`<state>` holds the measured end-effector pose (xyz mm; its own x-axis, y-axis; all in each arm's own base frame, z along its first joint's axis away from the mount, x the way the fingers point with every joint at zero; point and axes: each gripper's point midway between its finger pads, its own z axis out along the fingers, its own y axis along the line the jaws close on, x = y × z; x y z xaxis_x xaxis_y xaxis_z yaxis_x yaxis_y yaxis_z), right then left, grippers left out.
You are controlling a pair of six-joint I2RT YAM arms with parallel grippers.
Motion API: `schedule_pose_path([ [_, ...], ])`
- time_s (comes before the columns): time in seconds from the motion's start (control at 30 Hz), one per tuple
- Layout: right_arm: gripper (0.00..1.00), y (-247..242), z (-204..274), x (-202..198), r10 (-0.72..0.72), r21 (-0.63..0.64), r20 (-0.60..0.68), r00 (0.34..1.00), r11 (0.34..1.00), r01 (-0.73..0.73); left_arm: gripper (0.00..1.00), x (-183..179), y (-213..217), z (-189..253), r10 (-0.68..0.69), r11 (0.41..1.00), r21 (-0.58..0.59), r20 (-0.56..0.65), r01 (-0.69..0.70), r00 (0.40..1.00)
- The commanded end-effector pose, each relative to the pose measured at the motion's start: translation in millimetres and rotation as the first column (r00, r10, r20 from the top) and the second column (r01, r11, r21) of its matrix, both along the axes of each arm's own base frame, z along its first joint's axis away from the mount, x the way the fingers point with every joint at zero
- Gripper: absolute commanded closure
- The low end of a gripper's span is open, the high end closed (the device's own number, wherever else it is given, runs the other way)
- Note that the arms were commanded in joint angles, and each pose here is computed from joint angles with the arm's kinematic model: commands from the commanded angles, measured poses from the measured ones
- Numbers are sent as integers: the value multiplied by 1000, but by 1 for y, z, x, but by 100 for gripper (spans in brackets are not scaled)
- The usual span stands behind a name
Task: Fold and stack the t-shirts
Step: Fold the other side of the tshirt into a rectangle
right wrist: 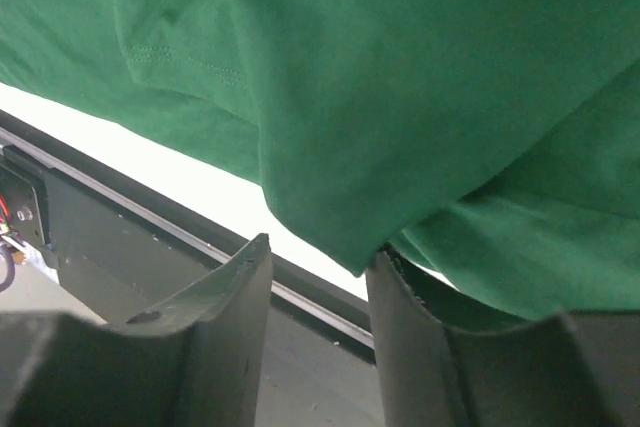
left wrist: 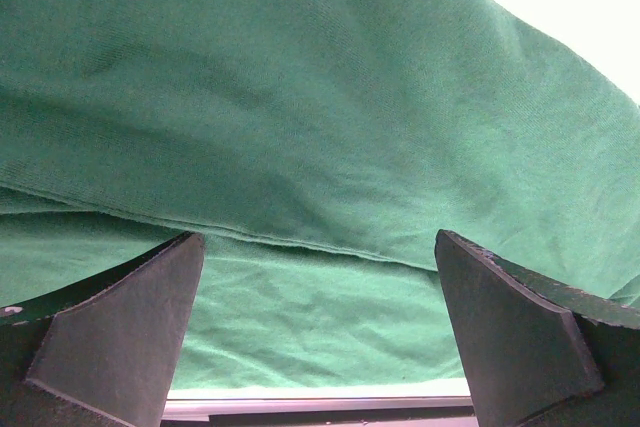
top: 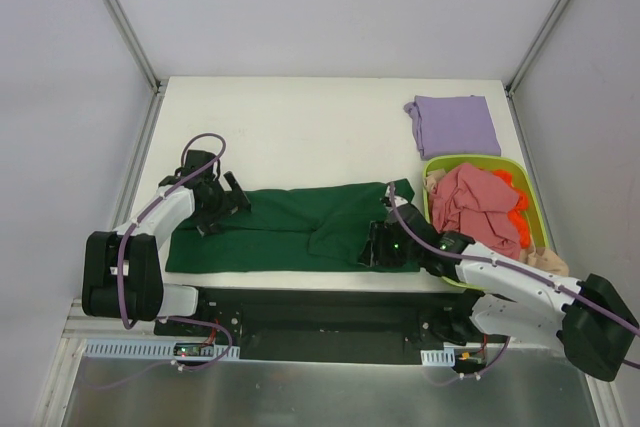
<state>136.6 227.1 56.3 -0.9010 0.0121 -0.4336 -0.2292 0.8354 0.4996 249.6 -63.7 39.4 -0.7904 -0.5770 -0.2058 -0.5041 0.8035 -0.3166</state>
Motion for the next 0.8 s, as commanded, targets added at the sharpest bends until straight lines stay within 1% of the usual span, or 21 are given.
schedule_pose_path([
  [0.0, 62, -10, 10, 1, -46, -62, -34, 998, 997, 44, 1, 6, 1, 4, -10, 1000, -6, 15, 10, 1000],
  [0.07, 69, -16, 8, 1, -60, -97, -40, 997, 994, 56, 1, 6, 1, 4, -11, 1000, -6, 17, 11, 1000],
  [0.17, 76, -28, 5, 3, -110, -160, -51, 993, 982, 100, 1, 6, 1, 4, -12, 1000, -7, 13, 12, 1000],
  [0.23, 77, -38, -1, -4, -138, -215, -92, 986, 970, 116, 1, 6, 2, 4, -12, 1000, -4, 15, 12, 1000],
  [0.27, 75, -43, -3, -7, -153, -243, -108, 982, 962, 123, 1, 5, 2, 3, -12, 1000, -4, 11, 12, 1000],
  [0.3, 71, -49, -6, -9, -165, -274, -119, 979, 953, 128, 1, 6, 2, 4, -12, 1000, -2, 14, 12, 1000],
  [0.33, 65, -54, -7, -10, -175, -301, -115, 978, 944, 134, 1, 6, 2, 4, -12, 1000, -2, 14, 12, 1000],
  [0.43, 58, -64, -9, -3, -201, -352, -72, 977, 922, 164, 1, 7, 2, 4, -12, 1000, -2, 12, 12, 1000],
  [0.47, 51, -65, -8, 0, -199, -358, -61, 978, 919, 165, 1, 7, 1, 3, -15, 1000, -6, 9, 15, 1000],
  [0.5, 42, -66, -5, 0, -187, -369, -55, 981, 917, 154, 1, 7, 1, 3, -18, 1000, -6, 10, 18, 1000],
  [0.57, 32, -63, 7, 6, -140, -364, -27, 990, 924, 121, 1, 7, 0, 4, -22, 1000, -11, 10, 22, 1000],
  [0.6, 24, -58, 15, 8, -102, -345, -12, 995, 934, 92, 1, 7, -1, 4, -23, 1000, -16, 13, 24, 1000],
  [0.63, 18, -50, 23, 10, -78, -307, 0, 997, 949, 74, 1, 7, -1, 5, -25, 1000, -17, 16, 26, 1000],
  [0.67, 8, -41, 29, 11, -34, -266, 14, 999, 963, 37, 1, 8, -2, 7, -29, 999, -23, 21, 30, 999],
  [0.7, 1, -31, 37, 11, 2, -217, 26, 1000, 976, 3, 1, 9, -3, 8, -32, 999, -26, 24, 33, 999],
  [0.73, 4, -15, 46, 8, 55, -140, 29, 998, 989, -50, 1, 8, -3, 8, -34, 999, -27, 24, 35, 999],
  [0.77, 4, -3, 53, 7, 92, -79, 37, 995, 993, -88, 1, 9, -3, 9, -34, 999, -28, 29, 35, 999],
])
